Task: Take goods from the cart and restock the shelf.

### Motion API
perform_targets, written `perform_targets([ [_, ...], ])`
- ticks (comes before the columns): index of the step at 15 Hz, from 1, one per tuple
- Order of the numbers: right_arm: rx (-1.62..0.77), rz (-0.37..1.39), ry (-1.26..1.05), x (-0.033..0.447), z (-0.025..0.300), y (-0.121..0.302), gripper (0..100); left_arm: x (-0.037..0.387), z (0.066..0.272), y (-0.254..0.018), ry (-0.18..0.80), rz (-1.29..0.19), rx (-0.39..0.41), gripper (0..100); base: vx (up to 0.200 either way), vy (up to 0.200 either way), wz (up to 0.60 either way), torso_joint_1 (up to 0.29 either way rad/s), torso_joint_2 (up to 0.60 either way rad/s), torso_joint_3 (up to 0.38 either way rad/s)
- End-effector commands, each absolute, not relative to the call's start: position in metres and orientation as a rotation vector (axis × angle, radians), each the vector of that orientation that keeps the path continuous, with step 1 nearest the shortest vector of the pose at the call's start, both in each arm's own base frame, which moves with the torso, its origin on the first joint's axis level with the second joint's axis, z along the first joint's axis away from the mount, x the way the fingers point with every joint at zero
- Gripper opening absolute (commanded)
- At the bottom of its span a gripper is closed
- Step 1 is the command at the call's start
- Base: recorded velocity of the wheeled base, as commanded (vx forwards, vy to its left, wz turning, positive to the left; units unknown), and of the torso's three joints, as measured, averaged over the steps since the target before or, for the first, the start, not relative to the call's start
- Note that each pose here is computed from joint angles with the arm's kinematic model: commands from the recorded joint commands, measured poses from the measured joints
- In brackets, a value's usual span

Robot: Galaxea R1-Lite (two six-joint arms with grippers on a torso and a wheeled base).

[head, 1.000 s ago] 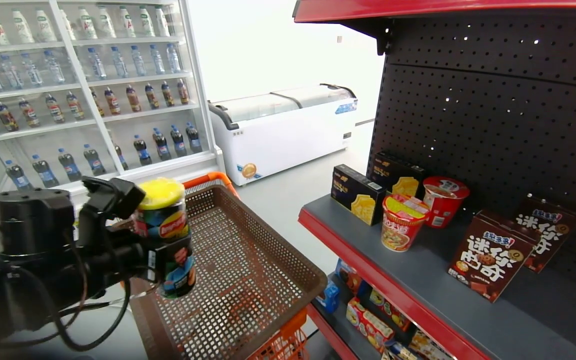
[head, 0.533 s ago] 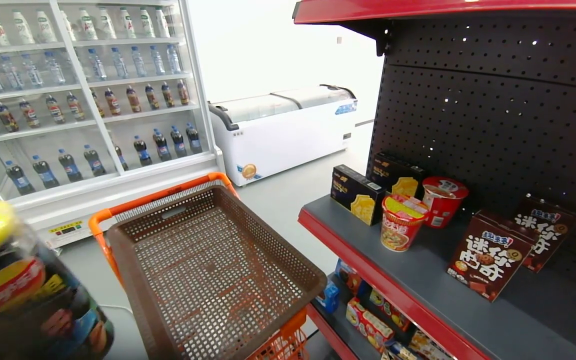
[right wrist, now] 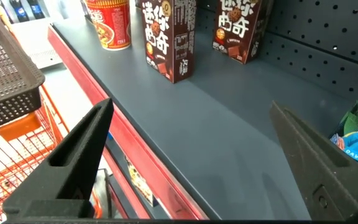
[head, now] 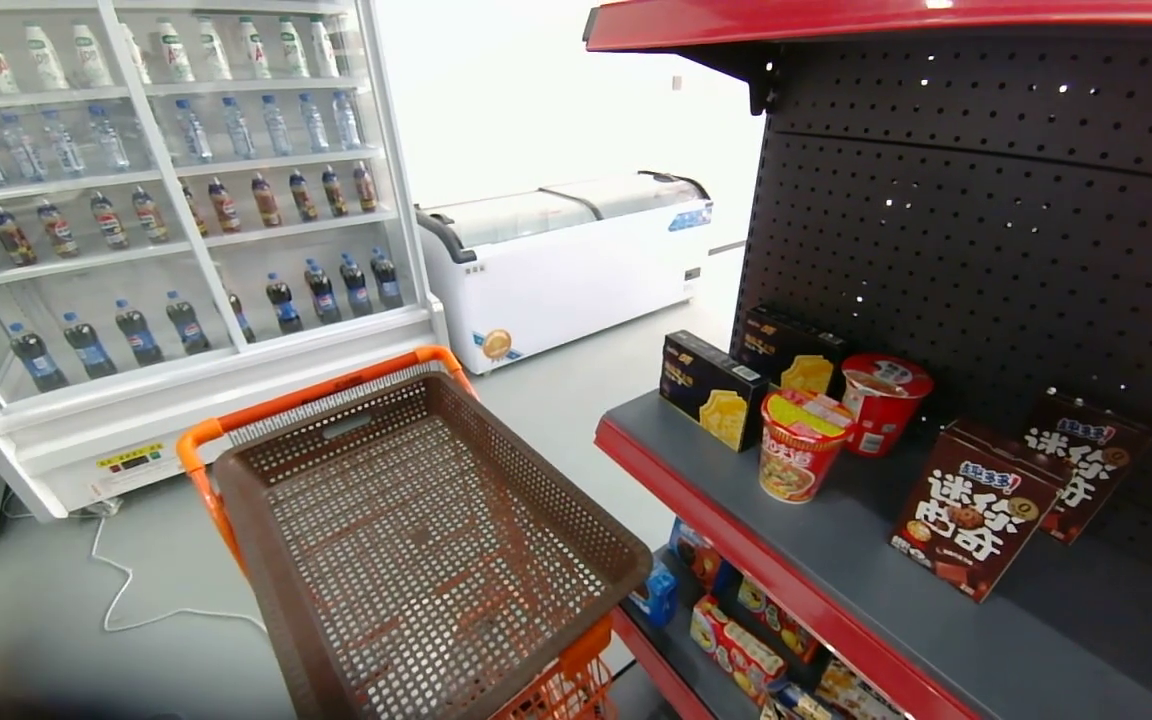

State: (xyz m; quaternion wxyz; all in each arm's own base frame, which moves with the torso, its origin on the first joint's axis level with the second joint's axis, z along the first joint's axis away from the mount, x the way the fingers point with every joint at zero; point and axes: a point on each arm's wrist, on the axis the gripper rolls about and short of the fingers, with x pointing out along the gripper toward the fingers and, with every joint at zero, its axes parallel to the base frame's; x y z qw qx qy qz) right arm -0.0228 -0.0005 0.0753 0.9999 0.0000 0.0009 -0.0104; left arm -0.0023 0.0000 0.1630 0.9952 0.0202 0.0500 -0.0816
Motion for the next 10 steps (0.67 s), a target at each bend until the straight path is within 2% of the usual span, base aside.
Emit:
perform_targets([
  [1, 0.000, -0.021, 0.003, -0.0227, 0.0754, -0.0005, 100, -0.0047, 0.1619, 0.0003, 0.086, -0.164, 0.039, 0, 0.000, 0.000, -0.60, 0.002, 0.00, -0.002],
  [10, 0.000, -0.021, 0.003, -0.0227, 0.0754, -0.0005, 100, -0.0040, 0.1571, 0.0002, 0.103, -0.164, 0.040, 0, 0.000, 0.000, -0.60, 0.007, 0.00, 0.006],
])
